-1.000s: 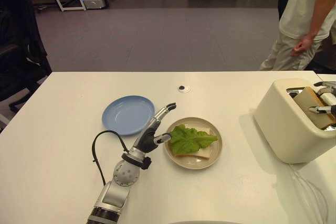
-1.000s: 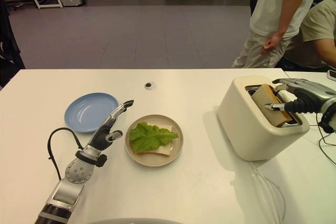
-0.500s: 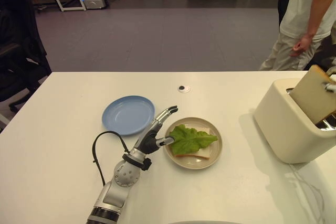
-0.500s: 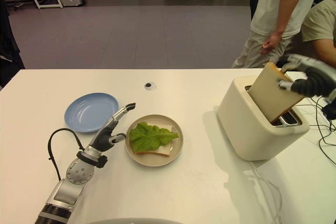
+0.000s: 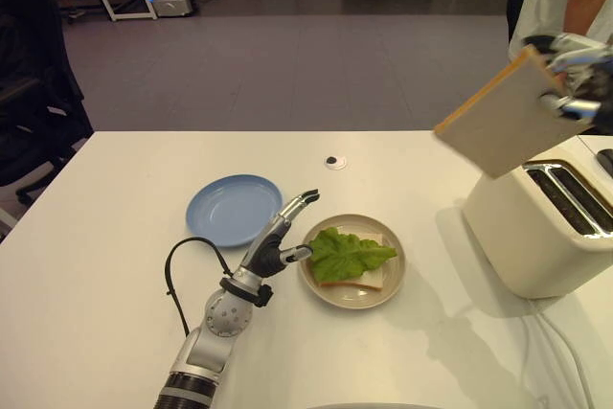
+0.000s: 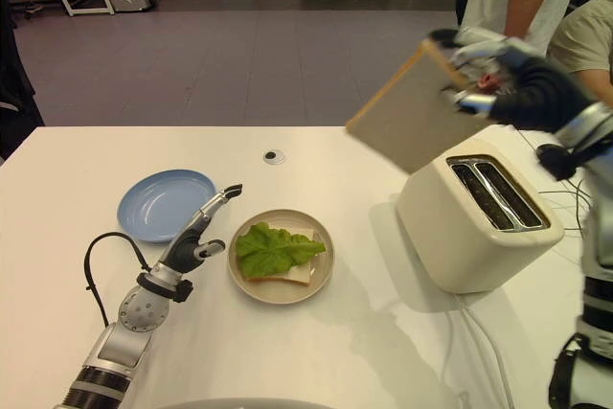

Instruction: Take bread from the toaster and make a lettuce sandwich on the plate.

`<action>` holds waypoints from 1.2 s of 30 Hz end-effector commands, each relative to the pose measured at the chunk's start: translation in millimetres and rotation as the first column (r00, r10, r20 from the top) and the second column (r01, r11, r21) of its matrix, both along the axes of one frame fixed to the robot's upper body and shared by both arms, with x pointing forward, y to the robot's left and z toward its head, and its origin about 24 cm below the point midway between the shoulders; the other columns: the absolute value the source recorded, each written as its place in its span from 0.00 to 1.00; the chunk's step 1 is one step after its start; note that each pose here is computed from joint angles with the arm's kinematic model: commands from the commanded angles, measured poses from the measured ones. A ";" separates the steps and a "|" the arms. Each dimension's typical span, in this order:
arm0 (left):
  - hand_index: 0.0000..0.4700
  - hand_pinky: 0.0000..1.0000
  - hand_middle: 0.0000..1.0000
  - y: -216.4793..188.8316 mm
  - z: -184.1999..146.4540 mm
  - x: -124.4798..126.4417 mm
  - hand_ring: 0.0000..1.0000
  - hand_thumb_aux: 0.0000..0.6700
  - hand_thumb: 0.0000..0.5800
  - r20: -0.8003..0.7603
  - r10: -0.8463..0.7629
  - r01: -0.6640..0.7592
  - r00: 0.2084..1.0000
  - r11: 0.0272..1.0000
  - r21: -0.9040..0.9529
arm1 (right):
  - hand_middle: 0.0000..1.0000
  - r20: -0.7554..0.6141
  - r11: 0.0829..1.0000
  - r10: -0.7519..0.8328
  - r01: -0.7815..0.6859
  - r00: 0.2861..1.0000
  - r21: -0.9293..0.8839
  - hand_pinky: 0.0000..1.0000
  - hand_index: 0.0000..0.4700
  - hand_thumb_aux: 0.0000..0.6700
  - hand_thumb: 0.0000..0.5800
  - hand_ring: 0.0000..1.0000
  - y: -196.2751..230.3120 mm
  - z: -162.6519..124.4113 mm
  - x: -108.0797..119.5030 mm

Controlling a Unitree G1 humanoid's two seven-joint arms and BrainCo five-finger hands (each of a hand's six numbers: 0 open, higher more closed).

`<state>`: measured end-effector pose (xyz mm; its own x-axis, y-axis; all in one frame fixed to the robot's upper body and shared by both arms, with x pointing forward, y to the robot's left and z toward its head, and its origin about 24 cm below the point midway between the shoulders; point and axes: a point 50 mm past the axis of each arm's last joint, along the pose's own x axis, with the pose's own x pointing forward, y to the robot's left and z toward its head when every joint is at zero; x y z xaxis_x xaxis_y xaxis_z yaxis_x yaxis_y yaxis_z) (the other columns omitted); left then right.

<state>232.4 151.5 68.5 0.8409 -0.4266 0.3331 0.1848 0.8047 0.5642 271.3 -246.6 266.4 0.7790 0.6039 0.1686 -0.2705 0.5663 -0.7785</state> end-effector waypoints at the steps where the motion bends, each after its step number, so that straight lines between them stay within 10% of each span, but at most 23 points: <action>1: 0.00 0.00 0.00 4.6 2.5 3.9 0.00 0.00 0.00 0.021 0.018 -0.018 1.000 1.000 -0.019 | 0.00 -0.182 0.983 0.182 -0.180 0.966 0.032 0.00 1.00 1.00 1.00 0.00 38.6 -29.0 18.2; 9: 0.00 0.00 0.00 7.1 7.6 0.6 0.00 0.00 0.00 0.081 0.028 -0.027 0.996 1.000 -0.006 | 0.00 -0.571 0.932 0.342 -0.347 0.747 0.105 0.00 1.00 1.00 1.00 0.00 101.0 -113.8 49.8; 27: 0.00 0.00 0.00 -12.9 7.3 -11.2 0.00 0.00 0.00 0.173 -0.105 0.055 0.979 0.960 0.274 | 0.00 -0.594 0.937 0.169 -0.316 0.787 -0.152 0.00 1.00 1.00 1.00 0.00 125.1 -166.3 72.0; 36: 0.00 0.00 0.00 -39.7 -8.6 -27.0 0.00 0.00 0.00 0.211 -0.320 0.125 0.924 0.772 0.624 | 0.00 -0.566 0.928 0.173 -0.326 0.806 -0.181 0.00 0.78 0.78 0.95 0.00 129.4 -172.0 70.6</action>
<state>209.5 118.8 67.4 0.6309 -0.7417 0.2277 0.0640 0.3421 0.9375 341.9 -118.7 93.8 0.5174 0.7509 -0.4105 -0.7916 0.2376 -0.5630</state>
